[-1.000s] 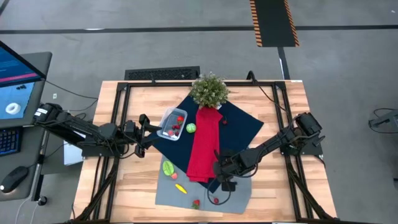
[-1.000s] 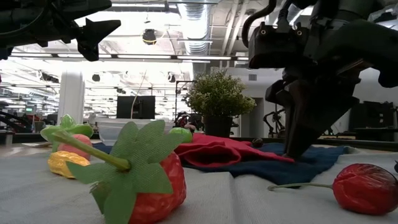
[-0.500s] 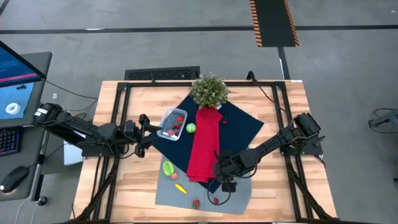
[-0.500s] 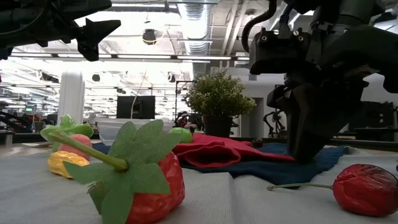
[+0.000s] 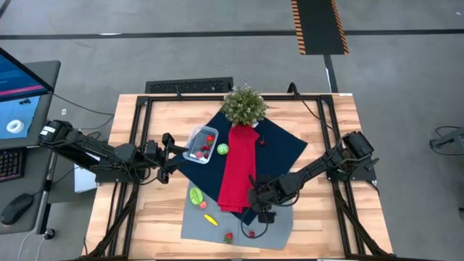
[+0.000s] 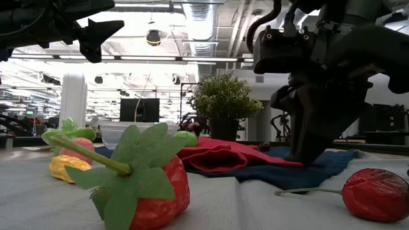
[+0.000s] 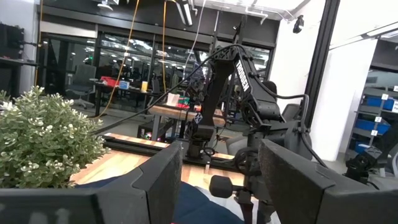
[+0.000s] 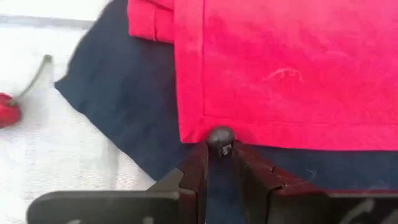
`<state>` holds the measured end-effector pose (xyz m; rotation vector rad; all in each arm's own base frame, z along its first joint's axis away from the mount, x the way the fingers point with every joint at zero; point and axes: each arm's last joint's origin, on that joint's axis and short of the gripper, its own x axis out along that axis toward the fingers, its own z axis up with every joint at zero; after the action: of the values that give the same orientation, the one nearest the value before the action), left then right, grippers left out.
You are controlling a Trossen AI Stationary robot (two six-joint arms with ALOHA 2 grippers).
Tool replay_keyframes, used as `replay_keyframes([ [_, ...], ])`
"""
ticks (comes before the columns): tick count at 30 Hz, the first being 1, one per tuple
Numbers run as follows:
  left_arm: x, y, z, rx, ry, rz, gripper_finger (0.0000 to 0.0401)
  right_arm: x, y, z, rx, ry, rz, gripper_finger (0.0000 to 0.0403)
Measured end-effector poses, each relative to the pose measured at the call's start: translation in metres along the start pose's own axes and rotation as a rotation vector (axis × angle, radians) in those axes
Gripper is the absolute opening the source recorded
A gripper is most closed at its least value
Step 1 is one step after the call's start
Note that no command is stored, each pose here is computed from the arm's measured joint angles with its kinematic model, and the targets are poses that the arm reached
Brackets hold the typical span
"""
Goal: Pick and placing Produce into tupperware
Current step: Put the left blueberry into the transparent bin
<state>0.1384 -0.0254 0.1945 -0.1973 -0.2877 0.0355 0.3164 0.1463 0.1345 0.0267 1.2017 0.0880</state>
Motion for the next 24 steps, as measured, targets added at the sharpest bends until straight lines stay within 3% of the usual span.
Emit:
replay_keyframes([
  [13, 0.0, 0.0, 0.0, 0.0, 0.0, 0.0, 0.0203, 0.0, -0.0012, 0.004, -0.013, -0.015, 0.048, 0.0084],
  [24, 0.0, 0.0, 0.0, 0.0, 0.0, 0.0, 0.0203, -0.0002, -0.004, 0.0085, -0.03, -0.048, 0.058, 0.0034],
])
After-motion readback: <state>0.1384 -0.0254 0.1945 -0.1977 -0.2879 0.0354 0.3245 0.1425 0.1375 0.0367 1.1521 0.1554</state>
